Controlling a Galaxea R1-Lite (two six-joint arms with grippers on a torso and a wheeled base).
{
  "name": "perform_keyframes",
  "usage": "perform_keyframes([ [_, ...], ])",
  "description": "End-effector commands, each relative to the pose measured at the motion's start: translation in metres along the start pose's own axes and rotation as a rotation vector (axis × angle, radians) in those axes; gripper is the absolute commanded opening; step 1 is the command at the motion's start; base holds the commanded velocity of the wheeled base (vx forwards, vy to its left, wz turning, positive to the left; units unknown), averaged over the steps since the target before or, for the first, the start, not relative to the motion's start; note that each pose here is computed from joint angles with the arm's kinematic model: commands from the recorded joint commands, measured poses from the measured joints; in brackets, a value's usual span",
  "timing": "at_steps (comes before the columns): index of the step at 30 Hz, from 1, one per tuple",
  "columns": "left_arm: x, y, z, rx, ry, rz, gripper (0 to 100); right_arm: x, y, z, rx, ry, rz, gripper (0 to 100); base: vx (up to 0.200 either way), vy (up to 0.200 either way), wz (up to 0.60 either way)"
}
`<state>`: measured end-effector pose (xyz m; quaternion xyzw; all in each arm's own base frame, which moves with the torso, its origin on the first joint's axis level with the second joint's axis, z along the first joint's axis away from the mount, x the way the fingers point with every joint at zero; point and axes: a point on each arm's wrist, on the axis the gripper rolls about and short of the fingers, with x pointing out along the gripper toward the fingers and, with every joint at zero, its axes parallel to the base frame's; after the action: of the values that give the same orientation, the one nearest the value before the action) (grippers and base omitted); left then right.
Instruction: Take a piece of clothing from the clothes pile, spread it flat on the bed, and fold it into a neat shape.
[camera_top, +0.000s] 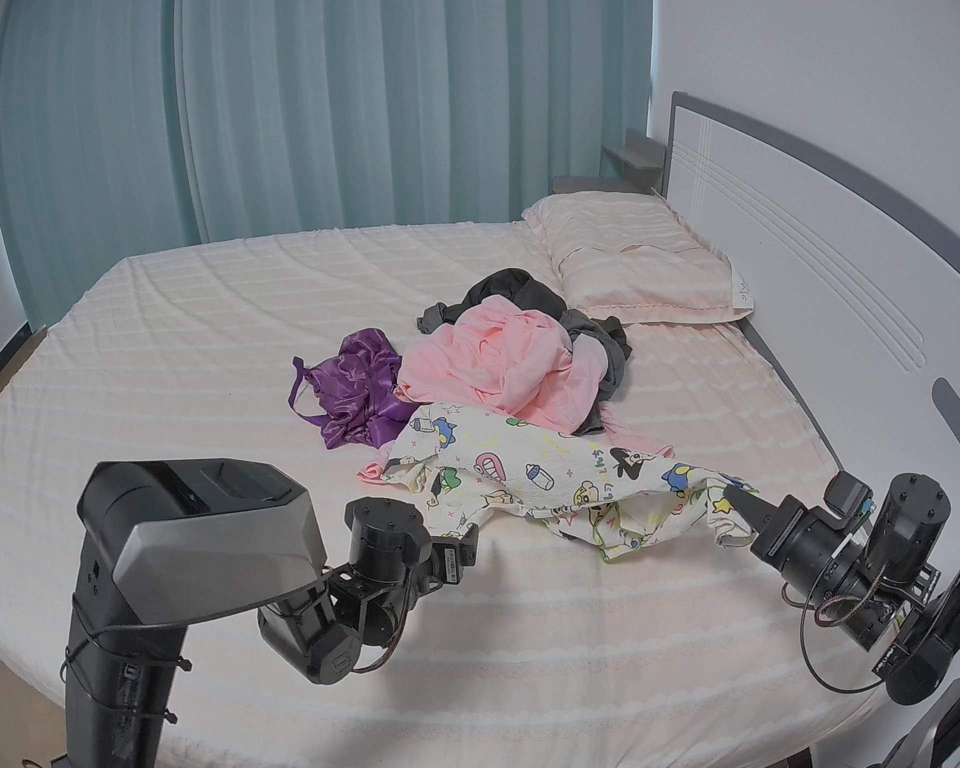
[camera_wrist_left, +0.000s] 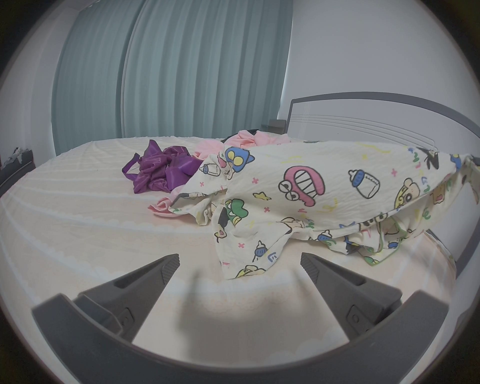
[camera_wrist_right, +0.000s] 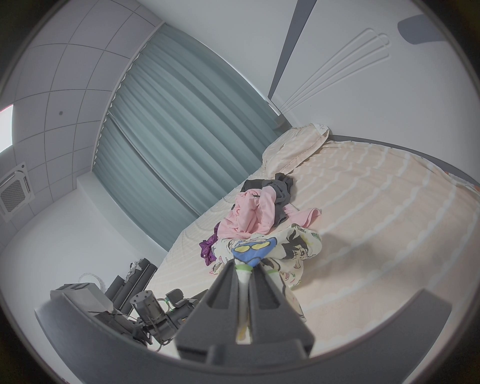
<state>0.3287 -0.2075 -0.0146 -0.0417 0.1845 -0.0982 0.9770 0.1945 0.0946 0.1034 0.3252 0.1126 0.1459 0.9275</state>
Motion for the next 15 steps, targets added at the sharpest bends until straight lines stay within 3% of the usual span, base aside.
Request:
perform_keyframes([
  [1,0.014,-0.001,-0.010,-0.001,0.006,0.005,100,-0.002,0.003,0.001,-0.001,-0.006,0.014,0,0.000,0.000,0.00],
  [15,0.054,-0.009,-0.021,-0.017,-0.044,-0.002,100,-0.010,0.014,0.004,-0.041,-0.025,0.056,0,0.000,0.000,0.00],
])
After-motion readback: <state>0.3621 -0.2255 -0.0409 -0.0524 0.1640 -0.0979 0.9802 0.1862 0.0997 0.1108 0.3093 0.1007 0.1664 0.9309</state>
